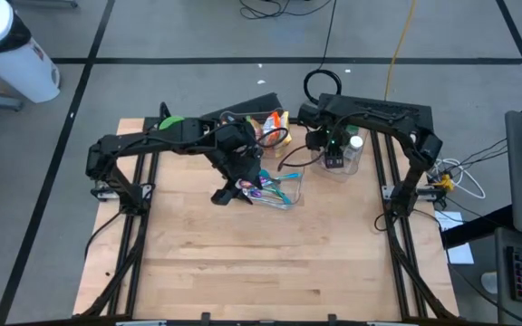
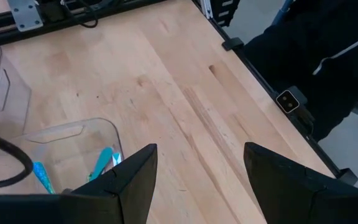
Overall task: Pick & Place Food Item
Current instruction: Put the purple seasoning bottle into the top right transparent bin
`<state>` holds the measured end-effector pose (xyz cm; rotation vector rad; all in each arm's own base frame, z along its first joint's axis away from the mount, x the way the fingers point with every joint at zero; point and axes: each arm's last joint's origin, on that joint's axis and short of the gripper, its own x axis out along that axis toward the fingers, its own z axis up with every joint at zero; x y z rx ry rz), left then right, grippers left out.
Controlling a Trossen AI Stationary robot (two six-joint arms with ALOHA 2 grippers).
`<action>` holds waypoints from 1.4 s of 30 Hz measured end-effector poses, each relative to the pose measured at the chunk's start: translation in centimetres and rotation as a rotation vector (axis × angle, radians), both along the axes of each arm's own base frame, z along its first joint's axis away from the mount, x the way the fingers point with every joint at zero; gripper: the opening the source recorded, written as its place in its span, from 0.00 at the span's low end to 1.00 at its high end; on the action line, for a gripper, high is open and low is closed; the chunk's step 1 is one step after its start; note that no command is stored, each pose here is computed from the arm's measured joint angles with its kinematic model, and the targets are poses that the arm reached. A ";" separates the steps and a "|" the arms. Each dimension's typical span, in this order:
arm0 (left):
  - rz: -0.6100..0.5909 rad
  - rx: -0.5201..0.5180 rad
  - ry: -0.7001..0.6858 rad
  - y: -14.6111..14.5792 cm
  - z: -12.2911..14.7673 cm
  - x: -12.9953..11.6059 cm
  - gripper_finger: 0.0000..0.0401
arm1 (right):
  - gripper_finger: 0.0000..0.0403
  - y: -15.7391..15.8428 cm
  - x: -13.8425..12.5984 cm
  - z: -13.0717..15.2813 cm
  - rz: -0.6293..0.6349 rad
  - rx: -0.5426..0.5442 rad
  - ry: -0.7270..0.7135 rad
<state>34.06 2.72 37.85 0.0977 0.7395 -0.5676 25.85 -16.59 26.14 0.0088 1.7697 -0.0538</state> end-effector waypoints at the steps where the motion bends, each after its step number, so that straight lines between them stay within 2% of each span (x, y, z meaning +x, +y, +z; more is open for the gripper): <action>1: 0.000 0.000 0.000 0.0 0.0 0.0 0.62 | 0.48 0.0 0.1 -0.1 0.000 0.001 0.001; 15: 0.001 -0.002 0.001 0.0 0.0 0.0 0.62 | 0.48 0.3 -0.2 -1.0 0.008 0.043 0.017; 24: 0.007 -0.006 0.005 0.0 0.0 0.0 0.62 | 0.59 0.6 -0.6 -2.7 0.008 0.063 0.055; 35: 0.009 -0.008 0.005 0.0 0.0 0.0 0.62 | 0.62 0.5 -0.7 -2.4 0.007 0.044 0.041; 42: 0.011 -0.006 0.006 0.0 0.0 0.0 0.62 | 0.66 0.6 -1.2 -2.2 0.025 -0.016 0.125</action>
